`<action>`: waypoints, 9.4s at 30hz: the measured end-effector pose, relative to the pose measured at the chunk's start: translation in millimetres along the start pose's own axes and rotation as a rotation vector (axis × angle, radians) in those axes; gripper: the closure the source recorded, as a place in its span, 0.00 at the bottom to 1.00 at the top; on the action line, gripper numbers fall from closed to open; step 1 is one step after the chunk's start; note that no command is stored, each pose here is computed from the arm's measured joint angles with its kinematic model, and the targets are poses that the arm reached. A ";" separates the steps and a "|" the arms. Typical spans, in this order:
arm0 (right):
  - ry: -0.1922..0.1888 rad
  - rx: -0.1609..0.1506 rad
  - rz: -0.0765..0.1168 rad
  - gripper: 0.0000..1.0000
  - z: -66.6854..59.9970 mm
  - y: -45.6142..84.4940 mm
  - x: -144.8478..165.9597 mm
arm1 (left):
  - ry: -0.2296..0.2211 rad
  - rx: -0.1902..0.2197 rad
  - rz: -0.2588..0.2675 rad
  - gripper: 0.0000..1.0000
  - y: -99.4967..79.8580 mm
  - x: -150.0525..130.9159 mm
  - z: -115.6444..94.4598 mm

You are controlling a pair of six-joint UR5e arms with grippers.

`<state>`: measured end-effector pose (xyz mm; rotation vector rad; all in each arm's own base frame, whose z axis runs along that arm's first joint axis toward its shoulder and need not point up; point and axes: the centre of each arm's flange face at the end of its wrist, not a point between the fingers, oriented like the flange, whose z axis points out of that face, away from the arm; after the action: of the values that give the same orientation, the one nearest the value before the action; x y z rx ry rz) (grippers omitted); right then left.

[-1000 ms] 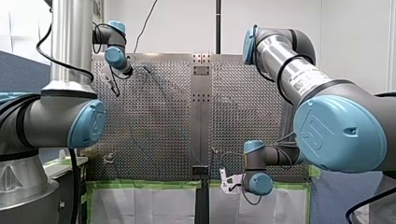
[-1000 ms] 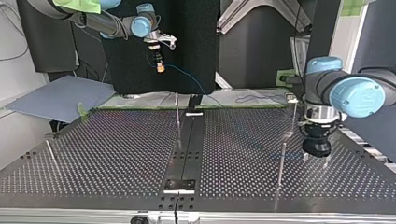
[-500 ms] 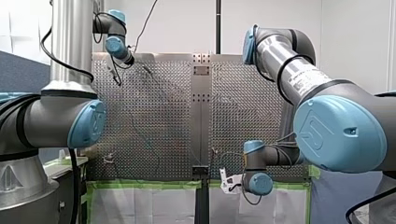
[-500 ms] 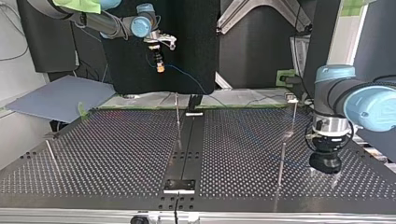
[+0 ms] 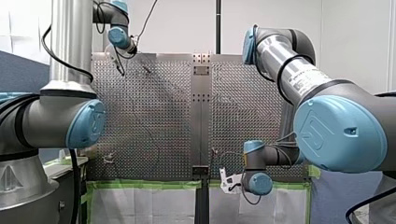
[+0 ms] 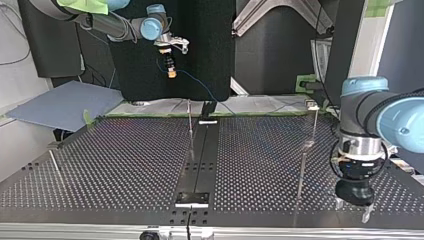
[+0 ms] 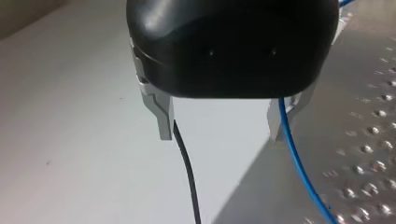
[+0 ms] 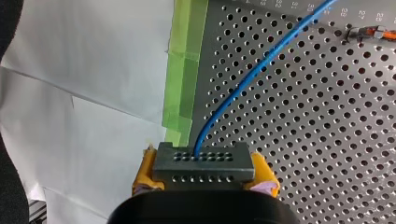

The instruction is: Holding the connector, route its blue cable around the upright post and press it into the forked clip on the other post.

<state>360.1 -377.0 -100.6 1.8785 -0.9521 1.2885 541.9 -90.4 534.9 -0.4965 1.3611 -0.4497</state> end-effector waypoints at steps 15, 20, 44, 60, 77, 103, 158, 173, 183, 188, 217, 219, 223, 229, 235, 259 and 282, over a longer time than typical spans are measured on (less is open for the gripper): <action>-0.002 0.002 0.000 1.00 0.3 -0.8 0.3 | 0.027 -0.058 0.046 0.02 5.3 24.0 25.6; 0.000 0.002 -0.001 1.00 0.4 -1.1 0.5 | 0.026 -0.078 0.054 0.02 7.2 28.0 26.4; -0.002 0.005 -0.001 1.00 0.4 -1.5 0.4 | 0.078 -0.114 0.077 0.02 27.6 70.2 28.1; -0.005 0.008 -0.003 1.00 -0.5 -3.0 -0.2 | 0.089 -0.093 0.042 0.02 41.7 89.2 24.6; -0.012 0.012 -0.008 1.00 -1.8 -5.0 -0.7 | 0.124 -0.068 -0.084 0.02 57.0 107.3 19.1; -0.015 0.014 -0.012 1.00 -2.0 -5.7 -0.8 | 0.214 -0.016 -0.249 0.02 78.6 128.1 10.1; -0.008 0.011 -0.013 1.00 -1.2 -5.2 -0.1 | 0.113 -0.083 -0.072 0.02 38.4 46.0 -79.6; 0.007 0.007 -0.010 1.00 1.1 -2.6 1.4 | 0.071 -0.098 0.055 0.02 3.9 -4.6 -123.2; 0.011 0.006 -0.009 1.00 1.5 -2.2 1.7 | 0.212 -0.001 0.131 0.02 -26.2 13.2 -147.4; 0.011 0.007 -0.010 1.00 1.2 -3.0 1.7 | 0.318 0.035 0.166 0.02 -32.0 40.5 -148.0; 0.011 0.010 -0.011 1.00 1.0 -3.7 1.6 | 0.376 -0.020 0.446 0.02 -45.9 63.5 -139.0; 0.010 0.010 -0.011 1.00 0.9 -3.7 1.5 | 0.368 -0.030 0.465 0.02 -45.3 61.9 -138.1; 0.010 0.010 -0.011 1.00 0.8 -3.6 1.4 | 0.351 -0.054 0.502 0.02 -43.7 59.0 -137.5; 0.010 0.010 -0.011 1.00 0.8 -3.6 1.4 | 0.337 -0.088 0.521 0.02 -40.9 56.7 -137.4; 0.011 0.010 -0.011 1.00 0.9 -3.6 1.6 | 0.333 -0.120 0.529 0.02 -38.7 55.2 -139.1; 0.010 0.010 -0.011 1.00 0.8 -3.6 1.5 | 0.328 -0.177 0.541 0.02 -33.8 53.0 -141.7; 0.018 0.011 -0.010 1.00 1.5 -4.8 2.5 | 0.268 0.015 0.657 0.02 -75.0 77.2 -142.4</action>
<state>365.4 -376.2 -99.2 1.8749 -0.9270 1.3051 411.9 -206.5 496.7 0.0442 1.6813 0.0188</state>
